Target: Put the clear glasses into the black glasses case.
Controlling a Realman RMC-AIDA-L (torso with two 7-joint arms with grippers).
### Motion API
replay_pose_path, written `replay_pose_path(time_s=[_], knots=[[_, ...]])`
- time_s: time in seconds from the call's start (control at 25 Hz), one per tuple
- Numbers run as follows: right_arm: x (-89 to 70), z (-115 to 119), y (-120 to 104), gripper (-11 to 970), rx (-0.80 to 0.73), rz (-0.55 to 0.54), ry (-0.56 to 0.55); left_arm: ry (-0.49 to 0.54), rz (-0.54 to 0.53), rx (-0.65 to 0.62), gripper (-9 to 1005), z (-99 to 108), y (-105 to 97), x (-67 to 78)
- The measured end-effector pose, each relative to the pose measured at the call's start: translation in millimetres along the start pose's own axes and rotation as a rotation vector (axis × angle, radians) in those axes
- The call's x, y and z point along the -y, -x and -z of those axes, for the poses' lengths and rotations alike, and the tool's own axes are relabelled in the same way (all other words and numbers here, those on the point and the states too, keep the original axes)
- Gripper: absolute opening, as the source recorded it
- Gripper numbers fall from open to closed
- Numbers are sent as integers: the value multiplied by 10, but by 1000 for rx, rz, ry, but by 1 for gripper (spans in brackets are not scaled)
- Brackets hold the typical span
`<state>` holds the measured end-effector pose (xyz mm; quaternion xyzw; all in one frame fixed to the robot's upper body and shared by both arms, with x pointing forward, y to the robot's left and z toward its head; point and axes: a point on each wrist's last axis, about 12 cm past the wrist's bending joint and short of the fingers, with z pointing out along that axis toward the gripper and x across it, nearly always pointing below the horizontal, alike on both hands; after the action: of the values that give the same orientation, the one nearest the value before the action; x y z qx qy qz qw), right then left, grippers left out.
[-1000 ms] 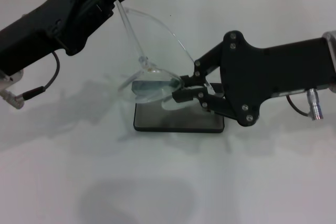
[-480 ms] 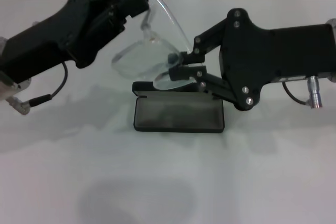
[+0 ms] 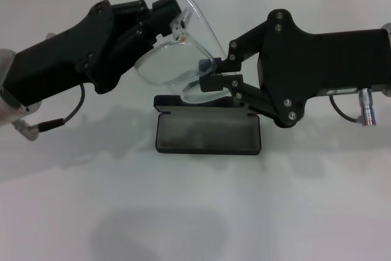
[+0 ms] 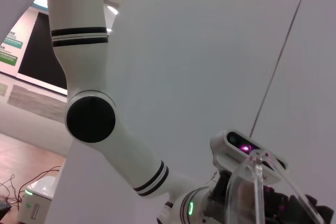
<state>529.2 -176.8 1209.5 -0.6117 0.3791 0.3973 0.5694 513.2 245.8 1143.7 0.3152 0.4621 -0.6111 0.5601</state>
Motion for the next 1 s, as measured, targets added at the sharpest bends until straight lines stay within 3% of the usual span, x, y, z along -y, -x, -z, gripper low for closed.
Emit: replay_pose_path(time_s=[0.32,0.64,1.0], knots=[[-40,3,-15,69,15,-17,6,64,-15,61,83,103,2,0],[-40,7,-51,69,28,-40,-2,-48,14,12,83,-40,-44,38],[-63,6,-63,68,34,-50,15,-46,8,41,82,-64,-30,29]])
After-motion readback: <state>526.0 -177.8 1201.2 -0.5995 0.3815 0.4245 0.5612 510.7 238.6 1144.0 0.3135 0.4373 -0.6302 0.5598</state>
